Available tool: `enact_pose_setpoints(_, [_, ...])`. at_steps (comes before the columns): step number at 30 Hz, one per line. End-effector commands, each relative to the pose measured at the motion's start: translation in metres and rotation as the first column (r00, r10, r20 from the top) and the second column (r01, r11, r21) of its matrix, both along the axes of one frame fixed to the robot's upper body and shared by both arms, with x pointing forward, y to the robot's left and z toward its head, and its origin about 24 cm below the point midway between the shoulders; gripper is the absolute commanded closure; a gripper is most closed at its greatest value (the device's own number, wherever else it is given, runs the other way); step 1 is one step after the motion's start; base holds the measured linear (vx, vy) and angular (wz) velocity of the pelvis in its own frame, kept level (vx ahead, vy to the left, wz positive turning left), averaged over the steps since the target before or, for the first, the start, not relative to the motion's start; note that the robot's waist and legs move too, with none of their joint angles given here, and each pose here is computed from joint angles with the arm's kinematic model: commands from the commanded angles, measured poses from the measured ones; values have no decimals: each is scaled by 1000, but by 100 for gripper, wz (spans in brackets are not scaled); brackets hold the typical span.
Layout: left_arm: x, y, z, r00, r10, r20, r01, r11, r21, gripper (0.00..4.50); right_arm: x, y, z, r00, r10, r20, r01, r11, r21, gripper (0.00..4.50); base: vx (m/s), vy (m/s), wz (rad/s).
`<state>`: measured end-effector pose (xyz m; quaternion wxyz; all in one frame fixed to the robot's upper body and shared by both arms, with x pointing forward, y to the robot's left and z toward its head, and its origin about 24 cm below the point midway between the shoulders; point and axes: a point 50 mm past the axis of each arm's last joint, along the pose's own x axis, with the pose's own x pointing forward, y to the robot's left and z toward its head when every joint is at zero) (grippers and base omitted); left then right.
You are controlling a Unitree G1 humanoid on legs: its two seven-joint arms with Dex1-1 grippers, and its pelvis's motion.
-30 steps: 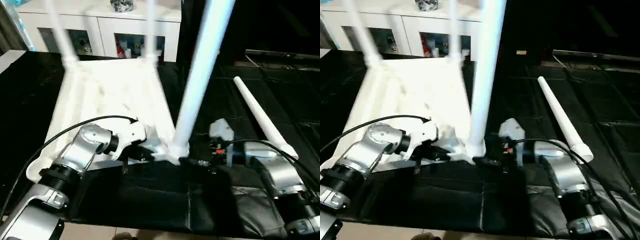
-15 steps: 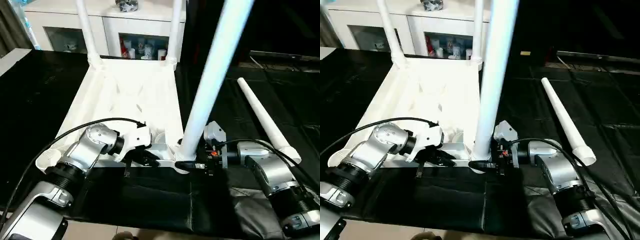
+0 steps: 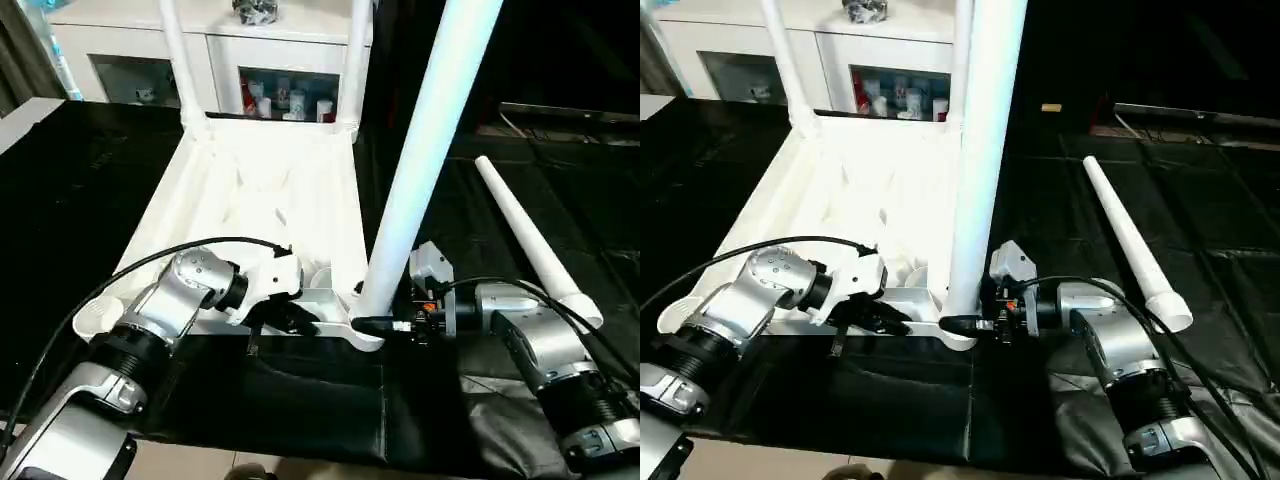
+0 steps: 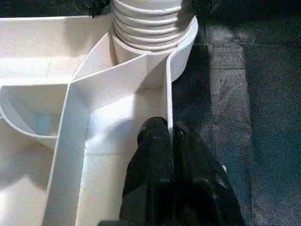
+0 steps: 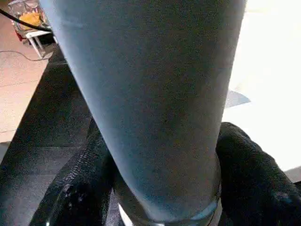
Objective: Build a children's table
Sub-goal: Rotate leg to tighten
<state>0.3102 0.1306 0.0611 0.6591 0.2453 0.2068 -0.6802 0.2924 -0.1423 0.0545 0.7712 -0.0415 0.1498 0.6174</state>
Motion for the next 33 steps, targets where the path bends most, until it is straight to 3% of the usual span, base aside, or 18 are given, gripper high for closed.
enact_pose_setpoints(1, [0,-8,2,999,-48,5,48,999,13,450,-5,4,-6,999,18,-31,-17,1000,14,180,0,0,0])
enact_pose_setpoints(9, [3,-9,3,1000,3,-19,-3,1000,-24,450,-7,9,-13,995,-66,-79,70,996,61,180,0,0,0])
enact_pose_setpoints(13, [18,-19,12,980,199,-16,-199,971,-134,450,1,16,-22,959,-269,-90,276,959,70,180,0,0,0])
enact_pose_setpoints(16, [28,-35,24,921,387,-51,-387,889,-244,450,14,26,-31,854,-497,-156,512,855,77,180,0,0,0])
enact_pose_setpoints(20, [26,-50,30,883,457,-104,-466,835,-293,450,26,38,-34,761,-608,-226,635,769,74,180,0,0,0])
enact_pose_setpoints(23, [25,-64,34,845,519,-128,-530,787,-316,450,37,51,-34,703,-673,-229,698,715,42,182,0,0,0])
enact_pose_setpoints(26, [23,-72,37,832,544,-108,-547,774,-320,450,44,59,-29,692,-690,-213,710,703,30,183,0,0,0])
enact_pose_setpoints(31, [25,-67,35,812,582,-38,-567,773,-284,450,44,63,-29,710,-678,-191,693,721,15,183,0,0,0])
enact_pose_setpoints(32, [25,-66,35,809,587,-33,-572,772,-278,450,45,63,-30,707,-680,-197,696,718,17,148,0,0,0])
enact_pose_setpoints(33, [25,-64,34,807,590,-28,-574,772,-273,450,45,62,-30,700,-685,-202,703,711,21,148,0,0,0])
